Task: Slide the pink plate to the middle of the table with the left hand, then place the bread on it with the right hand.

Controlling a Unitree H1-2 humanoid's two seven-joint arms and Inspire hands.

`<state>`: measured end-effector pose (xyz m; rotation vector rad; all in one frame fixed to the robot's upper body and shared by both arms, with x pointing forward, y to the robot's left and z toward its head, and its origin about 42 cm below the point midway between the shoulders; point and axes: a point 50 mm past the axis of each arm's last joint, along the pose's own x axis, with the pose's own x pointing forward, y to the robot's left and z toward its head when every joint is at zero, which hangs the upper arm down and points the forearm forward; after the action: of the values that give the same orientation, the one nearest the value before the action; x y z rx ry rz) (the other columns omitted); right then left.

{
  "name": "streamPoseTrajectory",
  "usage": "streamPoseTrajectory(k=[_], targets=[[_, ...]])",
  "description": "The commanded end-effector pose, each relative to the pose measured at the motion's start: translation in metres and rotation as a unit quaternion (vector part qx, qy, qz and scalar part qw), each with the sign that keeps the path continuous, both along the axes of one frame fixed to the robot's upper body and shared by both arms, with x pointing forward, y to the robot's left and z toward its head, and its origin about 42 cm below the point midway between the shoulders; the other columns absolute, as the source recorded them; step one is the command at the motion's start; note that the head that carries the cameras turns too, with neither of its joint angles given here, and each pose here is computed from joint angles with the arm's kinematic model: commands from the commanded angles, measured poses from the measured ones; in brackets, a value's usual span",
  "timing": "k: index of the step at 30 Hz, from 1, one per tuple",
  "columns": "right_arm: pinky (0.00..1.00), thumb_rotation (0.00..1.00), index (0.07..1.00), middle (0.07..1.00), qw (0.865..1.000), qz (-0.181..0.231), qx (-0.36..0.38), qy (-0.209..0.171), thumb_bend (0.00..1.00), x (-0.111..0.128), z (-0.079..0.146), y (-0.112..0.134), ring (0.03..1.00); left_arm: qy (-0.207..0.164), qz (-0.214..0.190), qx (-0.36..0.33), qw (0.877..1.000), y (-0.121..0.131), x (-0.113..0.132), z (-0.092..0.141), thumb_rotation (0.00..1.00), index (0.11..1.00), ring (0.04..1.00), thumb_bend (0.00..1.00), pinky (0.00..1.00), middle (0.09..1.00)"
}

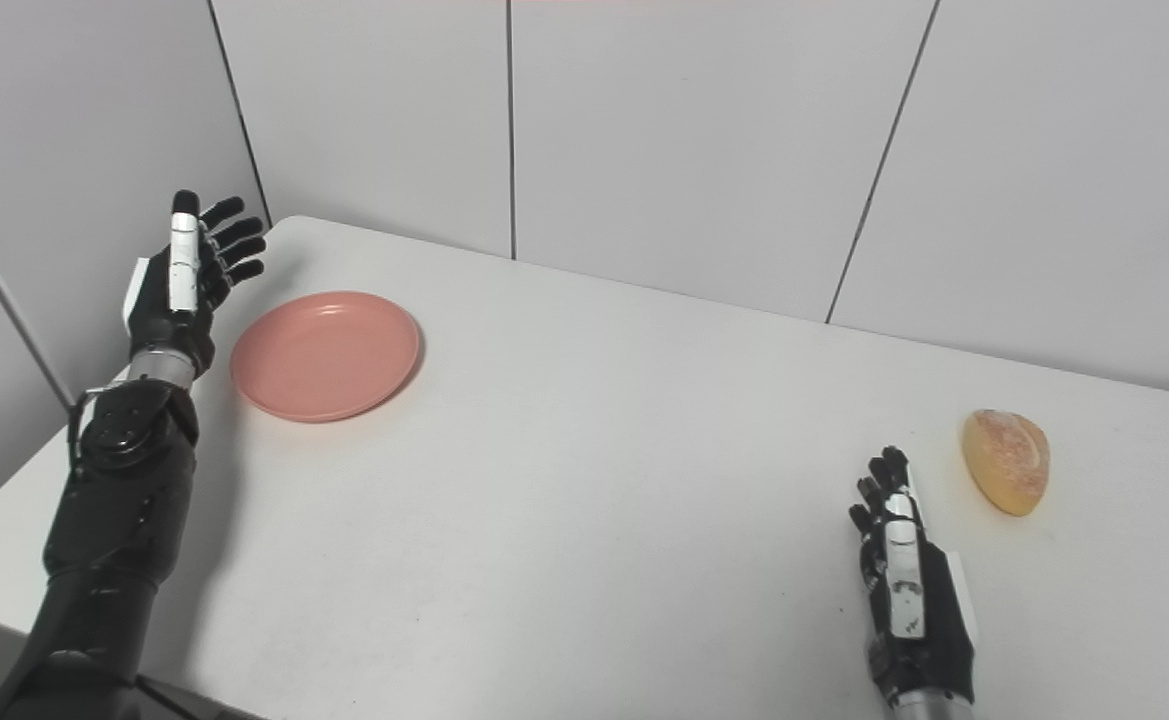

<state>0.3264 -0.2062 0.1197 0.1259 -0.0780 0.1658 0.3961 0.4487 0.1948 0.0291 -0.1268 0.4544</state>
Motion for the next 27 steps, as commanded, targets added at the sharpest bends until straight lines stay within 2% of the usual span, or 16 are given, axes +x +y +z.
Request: streamPoseTrajectory(k=[1,8,18,27], targets=[[1.00,0.98,1.000,1.000,1.000,-0.003,0.008,-0.027,0.72,0.001,0.005,-0.002,1.000,-0.044,0.013,0.032,0.998,0.014,0.009,0.033,1.00,0.784,0.797,0.84,0.80,0.780],[1.00,0.98,1.000,1.000,1.000,-0.003,0.005,-0.028,0.71,-0.001,0.006,-0.004,1.000,-0.007,0.019,0.034,0.999,0.020,0.007,0.007,1.00,0.820,0.825,0.85,0.81,0.813],[1.00,0.98,1.000,1.000,1.000,-0.002,0.009,-0.028,0.71,-0.005,0.007,-0.004,1.000,0.009,0.018,0.029,0.999,0.012,0.007,-0.012,1.00,0.834,0.847,0.82,0.84,0.831],[1.00,0.98,1.000,1.000,1.000,-0.004,0.007,-0.028,0.71,-0.006,0.009,-0.005,1.000,0.023,-0.004,0.033,0.999,-0.003,0.006,-0.029,1.00,0.827,0.838,0.82,0.83,0.827]])
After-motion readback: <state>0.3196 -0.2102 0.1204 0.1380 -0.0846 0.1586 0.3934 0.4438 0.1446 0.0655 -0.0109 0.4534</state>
